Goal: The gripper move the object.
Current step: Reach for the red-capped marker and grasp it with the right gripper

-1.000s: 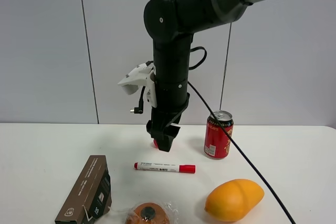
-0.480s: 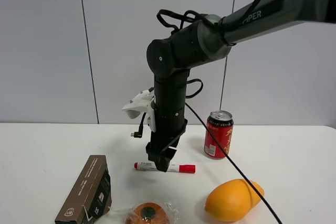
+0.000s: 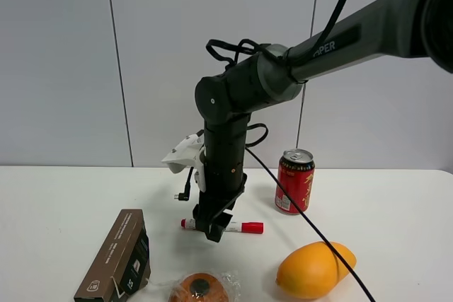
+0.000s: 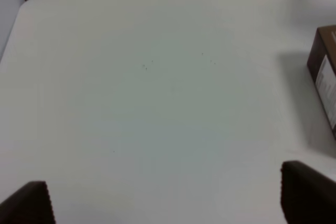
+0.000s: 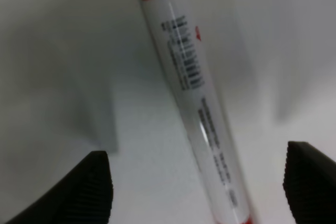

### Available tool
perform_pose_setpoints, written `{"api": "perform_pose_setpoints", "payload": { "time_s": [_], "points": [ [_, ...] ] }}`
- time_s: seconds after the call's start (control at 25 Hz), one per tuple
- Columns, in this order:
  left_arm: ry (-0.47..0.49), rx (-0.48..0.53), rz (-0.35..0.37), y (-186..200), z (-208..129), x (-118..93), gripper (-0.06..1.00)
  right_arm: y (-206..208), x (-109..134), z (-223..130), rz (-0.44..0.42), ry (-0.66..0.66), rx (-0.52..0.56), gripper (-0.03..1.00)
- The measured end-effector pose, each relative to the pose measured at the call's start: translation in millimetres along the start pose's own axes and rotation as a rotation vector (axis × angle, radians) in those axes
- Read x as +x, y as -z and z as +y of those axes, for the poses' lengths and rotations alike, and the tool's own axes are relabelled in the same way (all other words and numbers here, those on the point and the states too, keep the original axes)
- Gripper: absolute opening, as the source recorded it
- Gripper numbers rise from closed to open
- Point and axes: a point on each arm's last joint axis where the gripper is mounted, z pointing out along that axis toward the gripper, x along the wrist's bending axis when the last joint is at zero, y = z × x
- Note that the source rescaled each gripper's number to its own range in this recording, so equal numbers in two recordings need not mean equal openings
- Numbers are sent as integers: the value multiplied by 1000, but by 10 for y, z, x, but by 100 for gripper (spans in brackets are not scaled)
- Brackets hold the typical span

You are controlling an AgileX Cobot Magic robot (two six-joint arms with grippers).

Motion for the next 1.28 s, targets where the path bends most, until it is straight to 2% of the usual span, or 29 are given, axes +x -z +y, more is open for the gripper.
{"api": "perform_pose_setpoints", "payload": {
  "time_s": [0.32, 0.64, 1.16, 1.28],
  "points": [
    [0, 0, 0, 0, 0, 0, 100, -44, -68, -11, -4, -29, -30, 65],
    [0, 0, 0, 0, 0, 0, 100, -48, -72, -37, 26, -65, -21, 54],
    [0, 0, 0, 0, 0, 0, 100, -141, -61, -55, 53, -87, -12, 53],
    [0, 0, 0, 0, 0, 0, 100, -144, -60, -56, 53, -87, -11, 48]
  ]
}}
